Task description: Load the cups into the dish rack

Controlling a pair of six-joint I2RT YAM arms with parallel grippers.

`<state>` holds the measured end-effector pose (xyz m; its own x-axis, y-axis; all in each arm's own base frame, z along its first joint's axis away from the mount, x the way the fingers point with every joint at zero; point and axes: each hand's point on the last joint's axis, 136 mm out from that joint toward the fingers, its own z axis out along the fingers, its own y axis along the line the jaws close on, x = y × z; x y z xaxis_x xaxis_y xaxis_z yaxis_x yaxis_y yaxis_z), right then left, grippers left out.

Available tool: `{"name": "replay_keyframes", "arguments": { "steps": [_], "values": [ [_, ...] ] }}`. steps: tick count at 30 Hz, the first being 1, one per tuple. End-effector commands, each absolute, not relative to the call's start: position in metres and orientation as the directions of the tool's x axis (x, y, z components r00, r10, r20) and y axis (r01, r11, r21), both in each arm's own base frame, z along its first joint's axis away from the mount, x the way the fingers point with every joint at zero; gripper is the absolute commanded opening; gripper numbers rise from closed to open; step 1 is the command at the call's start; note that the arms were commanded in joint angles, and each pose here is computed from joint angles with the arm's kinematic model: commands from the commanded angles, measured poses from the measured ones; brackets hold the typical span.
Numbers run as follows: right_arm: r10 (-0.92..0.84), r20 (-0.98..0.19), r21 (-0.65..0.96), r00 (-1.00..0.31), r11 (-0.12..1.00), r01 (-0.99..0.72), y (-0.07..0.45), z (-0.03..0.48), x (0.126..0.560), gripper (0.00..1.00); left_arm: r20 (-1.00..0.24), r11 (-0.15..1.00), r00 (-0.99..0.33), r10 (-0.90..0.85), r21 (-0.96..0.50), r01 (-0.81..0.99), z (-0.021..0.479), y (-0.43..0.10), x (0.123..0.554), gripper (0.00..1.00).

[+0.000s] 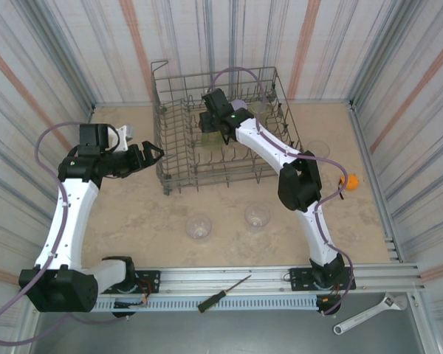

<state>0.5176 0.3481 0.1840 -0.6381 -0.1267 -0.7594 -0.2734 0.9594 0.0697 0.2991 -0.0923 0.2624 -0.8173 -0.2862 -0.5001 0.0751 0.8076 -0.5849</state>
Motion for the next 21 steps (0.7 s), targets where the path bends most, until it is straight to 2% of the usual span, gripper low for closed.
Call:
{"name": "replay_keyframes", "arguments": {
  "steps": [1,6,21],
  "values": [
    [-0.123,-0.766,0.095,-0.631,0.949,-0.301,0.36,0.195,0.513,0.67,-0.531,0.807,-0.789,-0.309,-0.586,0.079,0.277,-0.089,0.305,0.99],
    [-0.119,-0.769,0.109,-0.628,0.944,-0.312,0.363,0.209,0.504,0.8,-0.535,0.809,-0.784,-0.315,-0.583,0.072,0.279,-0.087,0.306,0.99],
    [-0.069,-0.785,0.181,-0.616,0.925,-0.334,0.357,0.258,0.478,0.98,-0.562,0.829,-0.761,-0.325,-0.556,0.057,0.288,-0.08,0.298,0.99]
  ]
}}
